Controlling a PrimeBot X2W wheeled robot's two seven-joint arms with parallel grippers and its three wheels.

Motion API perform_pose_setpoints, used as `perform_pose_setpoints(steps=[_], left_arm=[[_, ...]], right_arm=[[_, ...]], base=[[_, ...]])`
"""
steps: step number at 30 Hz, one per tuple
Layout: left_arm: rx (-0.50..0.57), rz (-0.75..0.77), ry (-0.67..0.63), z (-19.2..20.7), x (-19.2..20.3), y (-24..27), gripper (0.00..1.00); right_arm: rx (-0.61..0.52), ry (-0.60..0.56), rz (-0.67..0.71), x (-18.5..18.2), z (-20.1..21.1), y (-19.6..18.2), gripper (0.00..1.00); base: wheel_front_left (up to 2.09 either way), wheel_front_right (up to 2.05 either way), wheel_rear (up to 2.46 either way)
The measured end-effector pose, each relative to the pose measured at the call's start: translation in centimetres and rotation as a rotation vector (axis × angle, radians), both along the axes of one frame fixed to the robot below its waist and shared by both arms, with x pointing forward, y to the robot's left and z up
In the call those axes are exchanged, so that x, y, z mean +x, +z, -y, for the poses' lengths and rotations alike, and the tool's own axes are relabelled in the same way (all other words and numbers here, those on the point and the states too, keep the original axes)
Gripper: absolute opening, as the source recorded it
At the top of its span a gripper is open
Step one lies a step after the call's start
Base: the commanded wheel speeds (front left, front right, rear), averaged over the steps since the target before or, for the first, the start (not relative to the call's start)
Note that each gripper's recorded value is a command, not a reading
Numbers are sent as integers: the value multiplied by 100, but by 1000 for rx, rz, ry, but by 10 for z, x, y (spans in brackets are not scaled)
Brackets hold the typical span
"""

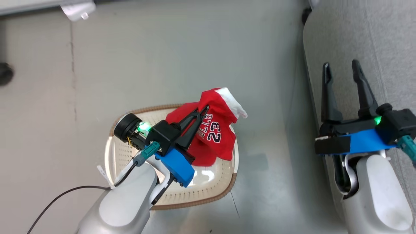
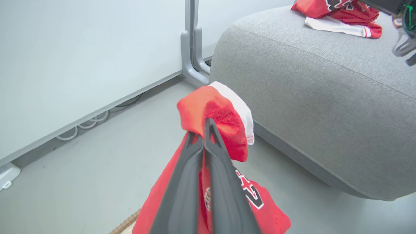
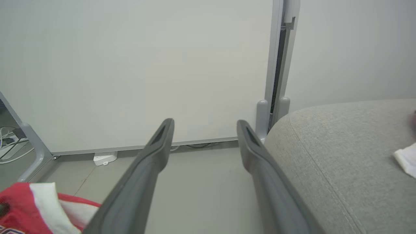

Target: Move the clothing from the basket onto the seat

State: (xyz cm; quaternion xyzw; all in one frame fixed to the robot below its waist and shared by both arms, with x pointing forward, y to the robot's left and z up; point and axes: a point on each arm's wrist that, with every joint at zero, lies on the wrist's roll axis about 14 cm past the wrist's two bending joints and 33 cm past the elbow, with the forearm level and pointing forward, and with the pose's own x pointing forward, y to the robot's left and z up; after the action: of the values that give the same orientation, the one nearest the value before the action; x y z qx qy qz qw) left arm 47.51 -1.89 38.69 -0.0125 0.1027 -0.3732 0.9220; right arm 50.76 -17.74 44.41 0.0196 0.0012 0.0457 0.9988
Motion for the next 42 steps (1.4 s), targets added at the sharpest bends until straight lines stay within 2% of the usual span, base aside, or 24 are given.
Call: perform_pose_setpoints(steps=[13, 24, 31, 42], left_arm=[[-78, 260, 15, 1, -14, 117, 0], [-119, 410, 31, -1, -30, 187, 0], [-133, 457, 46, -4, -33, 211, 0], [-125, 461, 55, -8, -34, 213, 0]], right_arm=[[25, 22, 57, -40, -11, 43, 100], [33, 53, 104, -69, -22, 69, 100], [41, 61, 120, -78, -25, 77, 100], [36, 118, 135, -86, -44, 82, 100]], base=[[0, 0, 0], [0, 0, 0], [0, 0, 0], [0, 0, 0]])
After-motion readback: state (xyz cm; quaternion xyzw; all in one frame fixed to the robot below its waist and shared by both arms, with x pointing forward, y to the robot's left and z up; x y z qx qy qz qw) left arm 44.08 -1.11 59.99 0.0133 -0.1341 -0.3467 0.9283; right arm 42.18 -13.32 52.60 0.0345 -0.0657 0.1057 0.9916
